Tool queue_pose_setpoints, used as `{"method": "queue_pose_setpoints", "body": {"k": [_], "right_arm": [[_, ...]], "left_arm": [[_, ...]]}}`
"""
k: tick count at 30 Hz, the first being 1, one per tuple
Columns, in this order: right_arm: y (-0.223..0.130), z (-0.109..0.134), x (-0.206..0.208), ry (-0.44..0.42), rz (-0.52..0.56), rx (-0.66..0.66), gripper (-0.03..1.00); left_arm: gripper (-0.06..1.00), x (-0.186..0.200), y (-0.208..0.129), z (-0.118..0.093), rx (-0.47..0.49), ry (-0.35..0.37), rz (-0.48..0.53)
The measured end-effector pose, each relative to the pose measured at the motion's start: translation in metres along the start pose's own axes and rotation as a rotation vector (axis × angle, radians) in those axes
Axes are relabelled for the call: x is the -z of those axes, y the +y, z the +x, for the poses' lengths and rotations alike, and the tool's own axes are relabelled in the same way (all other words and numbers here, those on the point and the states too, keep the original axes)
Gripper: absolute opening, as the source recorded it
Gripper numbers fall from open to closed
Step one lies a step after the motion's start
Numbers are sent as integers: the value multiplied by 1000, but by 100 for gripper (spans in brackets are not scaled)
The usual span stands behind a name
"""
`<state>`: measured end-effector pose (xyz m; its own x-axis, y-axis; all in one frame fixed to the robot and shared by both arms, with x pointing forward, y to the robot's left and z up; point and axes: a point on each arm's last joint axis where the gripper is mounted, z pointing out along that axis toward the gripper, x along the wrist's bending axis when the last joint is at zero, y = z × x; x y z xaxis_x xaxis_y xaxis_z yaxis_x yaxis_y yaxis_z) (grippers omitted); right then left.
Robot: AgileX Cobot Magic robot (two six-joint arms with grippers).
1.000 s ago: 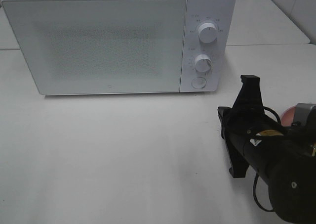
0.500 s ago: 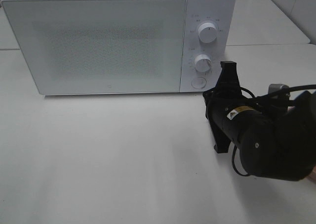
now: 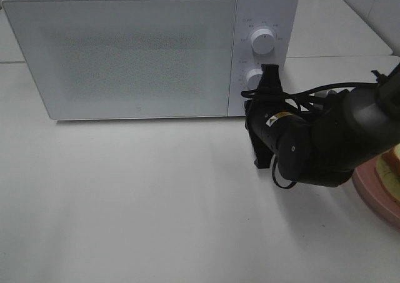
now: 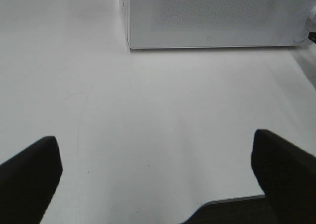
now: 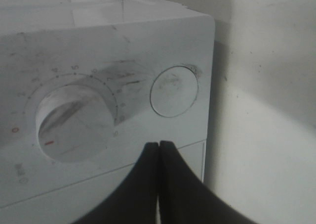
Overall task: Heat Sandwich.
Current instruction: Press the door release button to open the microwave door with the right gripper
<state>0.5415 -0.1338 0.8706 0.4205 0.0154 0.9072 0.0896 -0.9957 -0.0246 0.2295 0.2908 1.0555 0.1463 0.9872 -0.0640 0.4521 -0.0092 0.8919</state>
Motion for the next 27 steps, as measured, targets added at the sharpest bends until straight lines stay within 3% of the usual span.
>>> {"method": "queue_pose_setpoints", "body": {"k": [27], "right_arm": [[16, -9, -46, -31, -66, -54, 2]], "left_arm": [[98, 0, 0, 0, 0, 0, 0]]}}
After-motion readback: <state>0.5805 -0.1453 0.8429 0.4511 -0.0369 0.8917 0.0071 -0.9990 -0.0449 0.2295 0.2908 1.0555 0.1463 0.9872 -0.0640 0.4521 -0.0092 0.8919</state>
